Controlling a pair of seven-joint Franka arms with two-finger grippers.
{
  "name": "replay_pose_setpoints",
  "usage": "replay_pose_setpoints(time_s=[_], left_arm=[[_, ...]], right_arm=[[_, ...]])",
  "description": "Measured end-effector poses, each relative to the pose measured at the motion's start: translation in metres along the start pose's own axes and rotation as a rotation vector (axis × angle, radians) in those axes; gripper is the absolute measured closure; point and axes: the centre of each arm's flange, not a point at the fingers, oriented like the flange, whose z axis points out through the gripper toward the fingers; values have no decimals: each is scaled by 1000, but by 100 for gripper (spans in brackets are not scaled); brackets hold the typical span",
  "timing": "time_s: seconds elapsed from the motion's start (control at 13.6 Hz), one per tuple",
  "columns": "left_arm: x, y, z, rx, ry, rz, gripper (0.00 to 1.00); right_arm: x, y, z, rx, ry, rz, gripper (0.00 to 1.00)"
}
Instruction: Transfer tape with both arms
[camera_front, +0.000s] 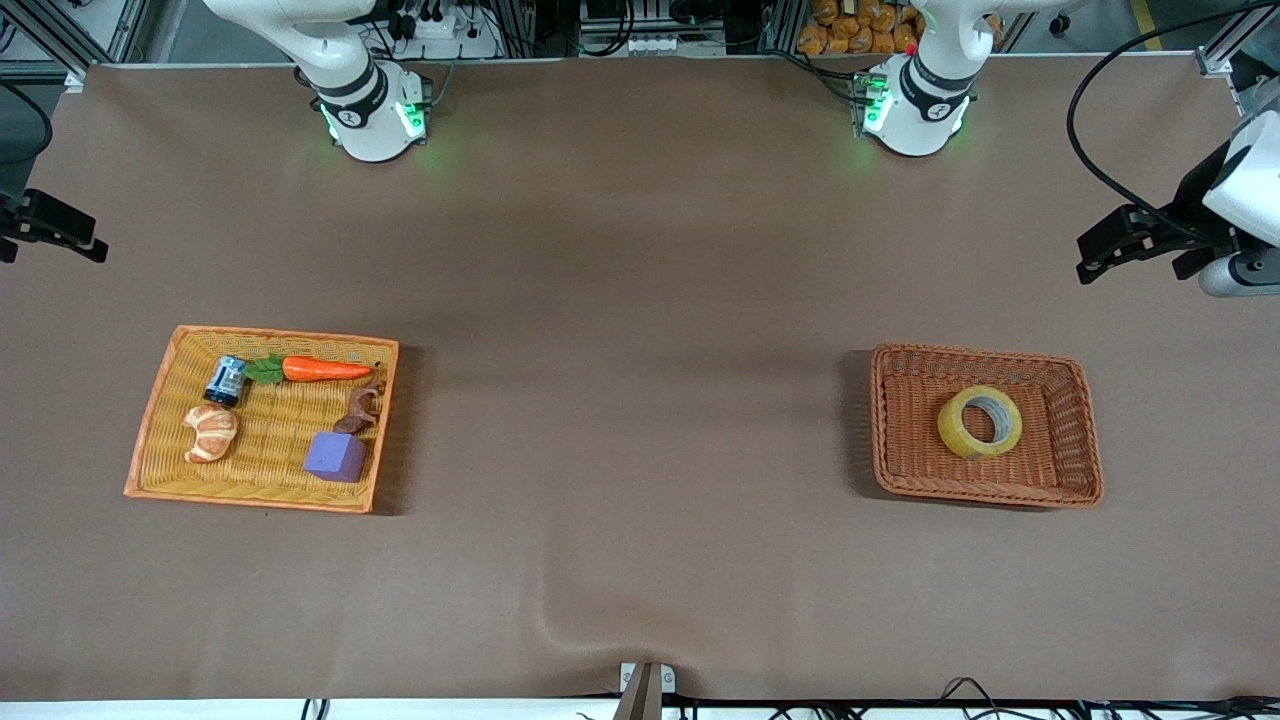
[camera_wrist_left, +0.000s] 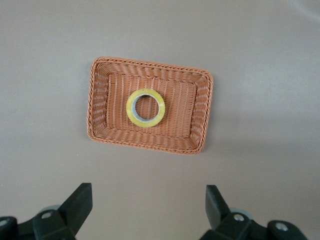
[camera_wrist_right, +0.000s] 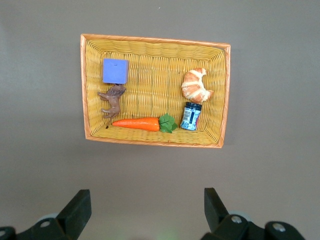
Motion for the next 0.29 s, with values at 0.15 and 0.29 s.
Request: replay_pose_setpoints(time_s=[0.15, 0.29], left_arm=[[0, -3, 1, 1, -3, 17, 0], [1, -5, 2, 1, -4, 20, 0]], right_arm=[[0, 0, 0, 0, -1, 0, 0], [0, 0, 1, 0, -1, 1, 0]])
